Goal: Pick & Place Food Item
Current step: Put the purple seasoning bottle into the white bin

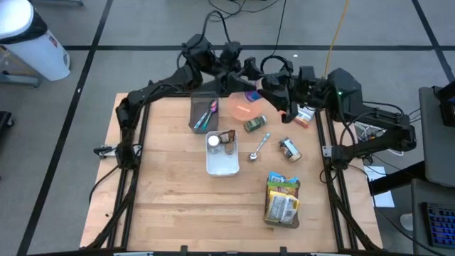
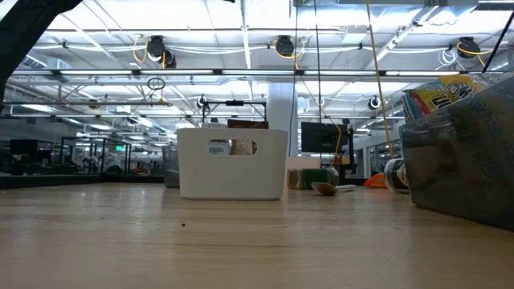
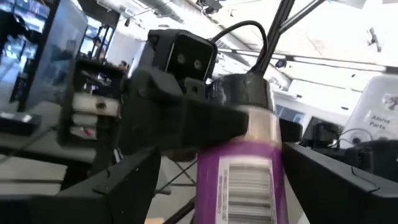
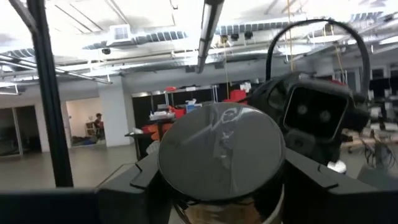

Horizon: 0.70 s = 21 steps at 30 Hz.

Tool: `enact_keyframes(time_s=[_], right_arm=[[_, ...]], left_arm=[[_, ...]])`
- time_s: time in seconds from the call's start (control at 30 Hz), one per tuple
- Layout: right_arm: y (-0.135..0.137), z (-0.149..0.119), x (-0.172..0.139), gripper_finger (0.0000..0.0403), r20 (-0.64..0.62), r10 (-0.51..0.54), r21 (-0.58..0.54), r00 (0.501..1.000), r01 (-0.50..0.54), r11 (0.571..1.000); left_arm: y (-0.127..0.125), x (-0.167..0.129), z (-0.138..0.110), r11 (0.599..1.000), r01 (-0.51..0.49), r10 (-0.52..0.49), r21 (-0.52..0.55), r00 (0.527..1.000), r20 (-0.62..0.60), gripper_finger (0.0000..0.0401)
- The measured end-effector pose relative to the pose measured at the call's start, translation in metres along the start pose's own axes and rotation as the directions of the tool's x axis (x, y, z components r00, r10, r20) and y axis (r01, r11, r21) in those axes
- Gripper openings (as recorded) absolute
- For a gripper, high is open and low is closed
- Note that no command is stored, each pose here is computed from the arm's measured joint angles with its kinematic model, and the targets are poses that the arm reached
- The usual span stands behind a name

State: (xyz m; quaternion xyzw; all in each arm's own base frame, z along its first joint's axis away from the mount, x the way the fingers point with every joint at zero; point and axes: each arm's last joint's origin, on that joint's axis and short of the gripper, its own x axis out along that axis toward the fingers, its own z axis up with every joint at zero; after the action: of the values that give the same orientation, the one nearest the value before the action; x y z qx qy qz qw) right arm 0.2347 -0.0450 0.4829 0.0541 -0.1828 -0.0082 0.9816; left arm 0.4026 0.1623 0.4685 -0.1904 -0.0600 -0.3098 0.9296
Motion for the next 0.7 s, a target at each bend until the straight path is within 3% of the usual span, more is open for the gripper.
enact_keyframes(time_s=[0.3, 0.5, 0.57, 0.7], right_arm=[[-0.009, -0.003, 0.013, 0.0202, -0.018, -0.012, 0.084, 1.000, 0.013, 0.996], [-0.019, 0.006, 0.013, 0.0202, 0.018, -0.051, 0.147, 0.999, 0.047, 0.988], [-0.025, 0.012, 0.010, 0.0202, 0.025, -0.037, 0.185, 0.999, 0.032, 0.982], [-0.039, 0.022, 0.006, 0.0202, 0.018, -0.013, 0.273, 1.000, 0.008, 0.962]], left_arm=[[0.001, -0.040, 0.023, 0.998, -0.016, 0.017, 0.058, 0.999, -0.029, 0.0337], [-0.003, -0.061, 0.033, 0.999, -0.008, 0.012, 0.041, 0.996, -0.085, 0.0337], [-0.009, -0.065, 0.036, 0.999, -0.009, 0.013, 0.042, 0.995, -0.097, 0.0337], [-0.031, -0.068, 0.044, 0.988, -0.059, 0.072, 0.146, 0.994, -0.083, 0.0337]])
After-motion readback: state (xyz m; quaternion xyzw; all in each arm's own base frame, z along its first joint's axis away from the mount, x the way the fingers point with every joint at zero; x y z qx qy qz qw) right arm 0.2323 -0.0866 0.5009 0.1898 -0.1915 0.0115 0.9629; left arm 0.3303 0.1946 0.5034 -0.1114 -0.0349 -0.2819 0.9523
